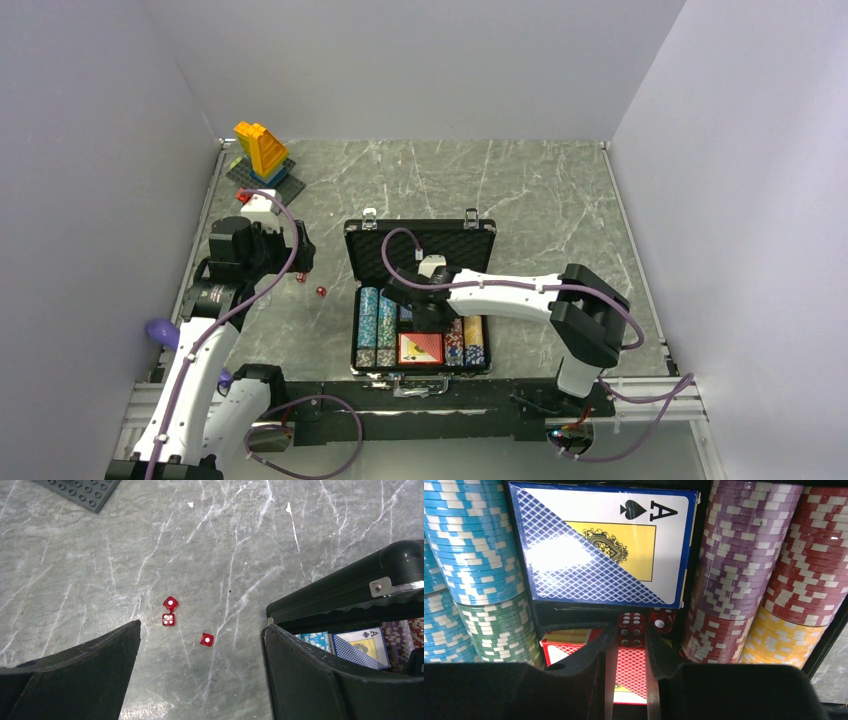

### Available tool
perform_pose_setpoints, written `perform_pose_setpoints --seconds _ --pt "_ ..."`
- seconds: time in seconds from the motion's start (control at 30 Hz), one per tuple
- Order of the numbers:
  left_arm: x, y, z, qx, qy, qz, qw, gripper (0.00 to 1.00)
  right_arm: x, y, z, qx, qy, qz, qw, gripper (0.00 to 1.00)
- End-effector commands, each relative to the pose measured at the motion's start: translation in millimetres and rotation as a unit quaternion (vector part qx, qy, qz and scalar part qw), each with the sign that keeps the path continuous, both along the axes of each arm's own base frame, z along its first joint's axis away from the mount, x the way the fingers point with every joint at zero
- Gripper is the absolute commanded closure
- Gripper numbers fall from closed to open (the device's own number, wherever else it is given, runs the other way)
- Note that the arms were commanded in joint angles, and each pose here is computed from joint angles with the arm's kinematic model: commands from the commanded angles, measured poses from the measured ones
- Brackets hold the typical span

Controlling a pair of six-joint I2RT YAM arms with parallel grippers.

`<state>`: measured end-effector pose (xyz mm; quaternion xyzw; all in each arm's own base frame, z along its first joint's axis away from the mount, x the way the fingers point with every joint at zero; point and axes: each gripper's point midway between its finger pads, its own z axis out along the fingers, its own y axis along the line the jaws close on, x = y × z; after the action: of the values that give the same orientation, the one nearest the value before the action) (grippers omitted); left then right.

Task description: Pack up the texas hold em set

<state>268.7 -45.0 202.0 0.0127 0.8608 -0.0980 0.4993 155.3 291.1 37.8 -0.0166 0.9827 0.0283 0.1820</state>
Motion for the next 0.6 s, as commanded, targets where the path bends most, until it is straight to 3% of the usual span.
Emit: perform_pose_setpoints --seconds 0.0,0.57 --pt "5.7 -3.1 15.4 -0.006 -0.027 -0.006 1.000 0.01 3.3 -4.5 3.6 -0.019 -0.004 -0.005 1.000 0.91" --pt "6.4 -3.1 14.7 -0.006 -0.025 -0.005 1.000 0.01 1.7 -8.7 2.6 -0.032 -0.001 -0.004 0.999 0.73"
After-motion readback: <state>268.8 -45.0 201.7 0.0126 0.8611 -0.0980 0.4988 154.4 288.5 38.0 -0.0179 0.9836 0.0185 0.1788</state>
